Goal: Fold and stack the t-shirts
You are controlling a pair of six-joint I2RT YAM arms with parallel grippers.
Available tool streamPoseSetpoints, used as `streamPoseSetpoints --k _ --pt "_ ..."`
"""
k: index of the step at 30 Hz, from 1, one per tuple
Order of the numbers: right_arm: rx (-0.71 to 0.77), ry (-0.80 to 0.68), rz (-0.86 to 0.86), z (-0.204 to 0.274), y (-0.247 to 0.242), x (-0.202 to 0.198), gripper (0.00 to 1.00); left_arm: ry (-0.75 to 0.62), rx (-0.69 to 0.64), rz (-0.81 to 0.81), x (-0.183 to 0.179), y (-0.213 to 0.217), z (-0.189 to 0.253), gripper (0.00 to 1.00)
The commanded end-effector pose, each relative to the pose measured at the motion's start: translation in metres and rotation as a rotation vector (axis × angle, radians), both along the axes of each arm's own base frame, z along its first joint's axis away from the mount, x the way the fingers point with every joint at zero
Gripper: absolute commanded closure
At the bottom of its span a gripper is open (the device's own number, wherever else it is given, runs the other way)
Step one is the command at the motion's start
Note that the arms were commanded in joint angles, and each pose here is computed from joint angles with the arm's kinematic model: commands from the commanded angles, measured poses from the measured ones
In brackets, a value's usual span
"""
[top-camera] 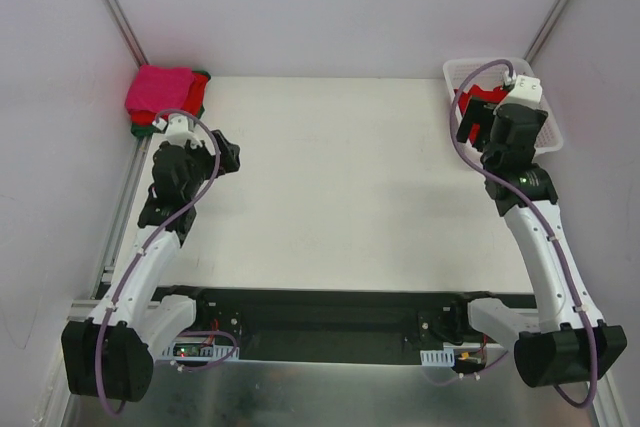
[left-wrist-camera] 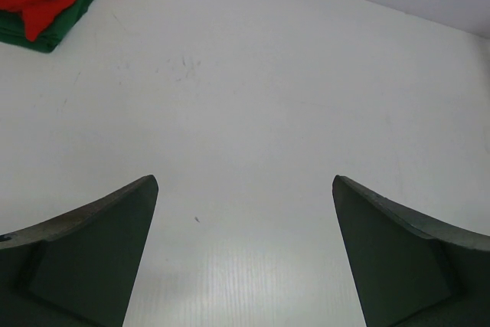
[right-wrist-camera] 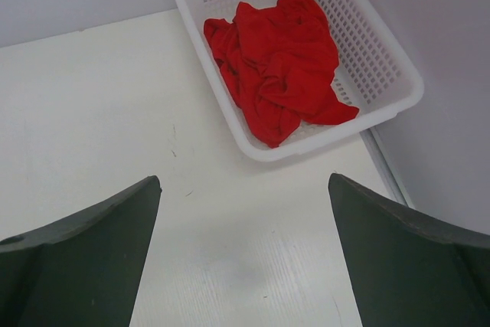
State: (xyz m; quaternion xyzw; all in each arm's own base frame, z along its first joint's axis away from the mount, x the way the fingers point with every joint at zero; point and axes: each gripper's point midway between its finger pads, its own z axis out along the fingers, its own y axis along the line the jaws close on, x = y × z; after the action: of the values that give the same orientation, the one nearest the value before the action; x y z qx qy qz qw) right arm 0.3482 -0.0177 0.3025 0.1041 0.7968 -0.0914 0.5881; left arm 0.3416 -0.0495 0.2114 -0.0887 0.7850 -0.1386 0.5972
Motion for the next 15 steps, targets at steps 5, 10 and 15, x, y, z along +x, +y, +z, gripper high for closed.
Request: streamPoseSetpoints --k 5,10,15 --pt "0.045 0.117 -0.046 0.019 -0.011 0.004 0.04 0.011 -0.077 -0.174 -0.024 -0.034 0.053 0.01" --pt "0.047 0.104 -0.081 0.032 -0.019 0.007 0.04 -0.037 -0.134 -0.068 -0.037 -0.019 0.065 0.01" --pt "0.111 0.066 -0.105 0.041 -0.026 0.008 0.04 -0.106 -0.219 0.109 -0.053 0.008 0.068 0.01"
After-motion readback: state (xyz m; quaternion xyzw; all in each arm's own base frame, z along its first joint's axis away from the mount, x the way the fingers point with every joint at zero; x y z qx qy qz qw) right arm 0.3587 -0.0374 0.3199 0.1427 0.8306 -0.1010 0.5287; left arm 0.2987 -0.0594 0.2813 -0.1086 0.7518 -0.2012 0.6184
